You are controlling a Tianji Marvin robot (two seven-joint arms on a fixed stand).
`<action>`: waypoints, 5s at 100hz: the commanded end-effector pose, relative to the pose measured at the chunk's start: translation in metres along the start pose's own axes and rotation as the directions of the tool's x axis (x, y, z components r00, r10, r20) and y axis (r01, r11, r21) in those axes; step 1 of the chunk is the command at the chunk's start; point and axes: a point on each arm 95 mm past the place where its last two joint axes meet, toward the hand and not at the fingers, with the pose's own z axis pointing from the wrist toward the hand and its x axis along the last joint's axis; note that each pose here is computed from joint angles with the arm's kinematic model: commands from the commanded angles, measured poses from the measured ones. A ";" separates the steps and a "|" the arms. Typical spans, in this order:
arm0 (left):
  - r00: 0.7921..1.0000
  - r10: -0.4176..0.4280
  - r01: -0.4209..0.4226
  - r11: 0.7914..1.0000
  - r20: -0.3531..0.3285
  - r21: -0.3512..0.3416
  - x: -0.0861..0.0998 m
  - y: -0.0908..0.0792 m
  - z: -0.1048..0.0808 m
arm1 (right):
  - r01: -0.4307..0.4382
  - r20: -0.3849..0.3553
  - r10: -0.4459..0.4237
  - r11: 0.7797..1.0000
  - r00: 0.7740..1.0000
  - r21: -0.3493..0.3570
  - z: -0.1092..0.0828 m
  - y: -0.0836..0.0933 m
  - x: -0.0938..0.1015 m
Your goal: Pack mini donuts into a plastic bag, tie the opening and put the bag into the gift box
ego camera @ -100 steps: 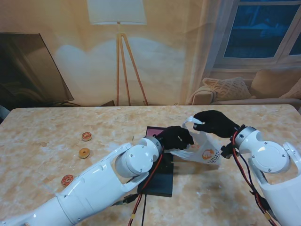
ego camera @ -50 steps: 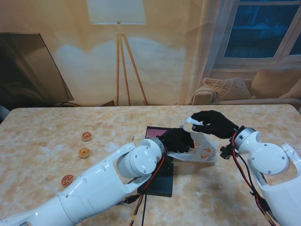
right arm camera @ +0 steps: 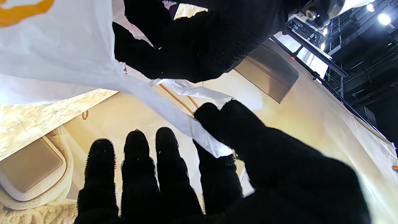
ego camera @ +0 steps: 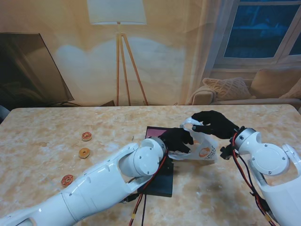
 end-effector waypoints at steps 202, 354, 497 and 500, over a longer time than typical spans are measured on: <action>0.999 0.038 -0.040 0.993 -0.017 -0.115 0.011 0.005 -0.014 | 0.011 -0.041 -0.011 1.000 0.999 -0.003 -0.007 -0.011 0.008; 0.966 -0.001 0.030 0.994 -0.260 0.109 -0.026 -0.065 -0.111 | -0.062 0.084 0.070 0.994 0.994 -0.094 0.012 -0.011 -0.008; 0.750 0.566 -0.603 0.798 0.342 0.003 -0.319 -0.159 -0.157 | -0.064 0.084 0.068 0.997 0.994 -0.048 0.014 -0.008 -0.010; 0.752 0.563 -0.600 0.800 0.344 0.004 -0.320 -0.159 -0.156 | -0.063 0.085 0.067 0.997 0.994 -0.048 0.014 -0.008 -0.010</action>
